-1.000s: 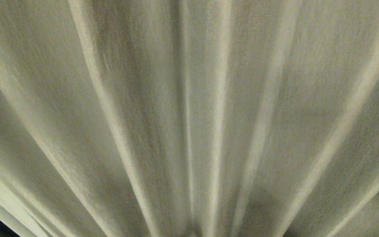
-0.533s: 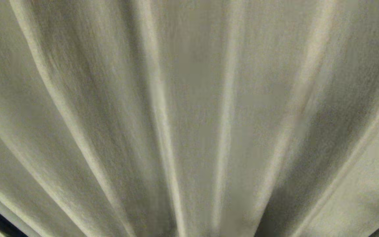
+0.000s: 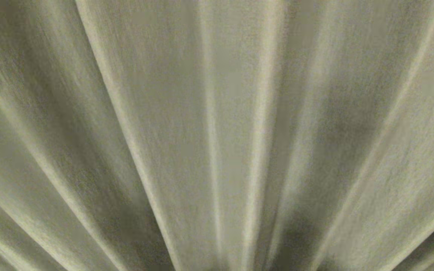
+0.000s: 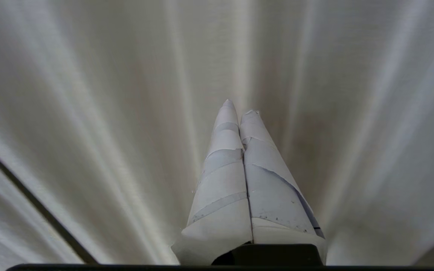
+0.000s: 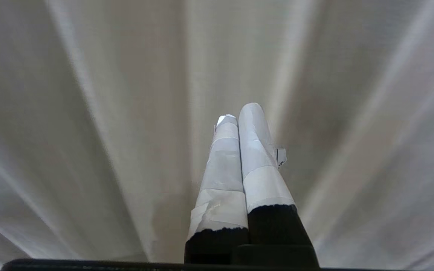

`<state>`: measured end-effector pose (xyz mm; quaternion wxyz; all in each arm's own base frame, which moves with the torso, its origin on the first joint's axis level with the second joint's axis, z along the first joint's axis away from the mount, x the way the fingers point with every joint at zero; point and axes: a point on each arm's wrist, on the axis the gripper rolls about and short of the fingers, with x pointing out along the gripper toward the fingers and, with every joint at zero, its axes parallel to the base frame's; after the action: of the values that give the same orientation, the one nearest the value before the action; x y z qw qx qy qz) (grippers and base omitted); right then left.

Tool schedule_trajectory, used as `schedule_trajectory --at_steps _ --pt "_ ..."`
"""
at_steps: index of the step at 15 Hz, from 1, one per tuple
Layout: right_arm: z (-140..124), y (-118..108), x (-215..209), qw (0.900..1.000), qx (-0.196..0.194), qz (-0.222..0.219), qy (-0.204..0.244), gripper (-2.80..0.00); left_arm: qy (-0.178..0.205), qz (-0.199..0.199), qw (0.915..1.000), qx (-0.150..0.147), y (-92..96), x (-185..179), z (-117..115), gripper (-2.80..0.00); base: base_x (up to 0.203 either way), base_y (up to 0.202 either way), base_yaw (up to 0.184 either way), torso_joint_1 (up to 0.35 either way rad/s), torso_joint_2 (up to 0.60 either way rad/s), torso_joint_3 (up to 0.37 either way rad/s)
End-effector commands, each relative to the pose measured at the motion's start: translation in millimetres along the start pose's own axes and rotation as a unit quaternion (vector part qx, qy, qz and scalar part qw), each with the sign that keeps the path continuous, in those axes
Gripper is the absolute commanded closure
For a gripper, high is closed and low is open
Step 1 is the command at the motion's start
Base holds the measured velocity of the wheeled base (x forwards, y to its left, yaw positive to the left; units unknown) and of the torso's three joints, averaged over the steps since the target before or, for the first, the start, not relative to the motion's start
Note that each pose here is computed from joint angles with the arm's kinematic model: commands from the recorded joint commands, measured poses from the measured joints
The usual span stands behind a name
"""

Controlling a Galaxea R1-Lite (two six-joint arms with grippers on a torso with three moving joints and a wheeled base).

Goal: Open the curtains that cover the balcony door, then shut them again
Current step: Close the outer curtains on both sides

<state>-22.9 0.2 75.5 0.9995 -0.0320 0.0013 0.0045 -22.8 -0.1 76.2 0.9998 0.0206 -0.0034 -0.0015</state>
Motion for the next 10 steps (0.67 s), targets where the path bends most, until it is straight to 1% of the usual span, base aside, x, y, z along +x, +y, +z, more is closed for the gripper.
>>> schedule_trajectory --at_steps 1,3,6,8,9,10 --pt "-0.1 0.0 0.0 1.0 -0.01 0.001 0.0 0.0 0.0 0.0 1.0 0.0 0.0 0.0 0.0 0.0 0.0 0.0 0.0 0.0 0.0 0.0" --pt "-0.1 0.1 0.0 1.0 -0.003 0.001 0.0 0.0 0.0 0.0 1.0 0.0 0.0 0.0 0.0 0.0 0.0 0.0 0.0 0.0 0.0 0.0" --pt "0.0 0.7 0.0 1.0 -0.022 0.014 -0.001 0.0 0.0 0.0 1.0 0.0 0.0 0.0 0.0 0.0 0.0 0.0 0.0 0.0 0.0 0.0" --pt "0.1 0.7 0.0 0.999 -0.033 0.015 -0.002 0.0 0.0 0.0 1.0 0.0 0.0 0.0 0.0 0.0 0.0 0.0 0.0 0.0 0.0 0.0" --pt "0.1 0.7 0.0 0.999 -0.042 0.016 -0.002 0.0 0.0 0.0 1.0 0.0 0.0 0.0 0.0 0.0 0.0 0.0 0.0 0.0 0.0 0.0" --pt "0.3 0.9 0.0 0.998 -0.066 0.019 -0.004 0.0 0.0 0.0 1.0 0.0 0.0 0.0 0.0 0.0 0.0 0.0 0.0 0.0 0.0 0.0"
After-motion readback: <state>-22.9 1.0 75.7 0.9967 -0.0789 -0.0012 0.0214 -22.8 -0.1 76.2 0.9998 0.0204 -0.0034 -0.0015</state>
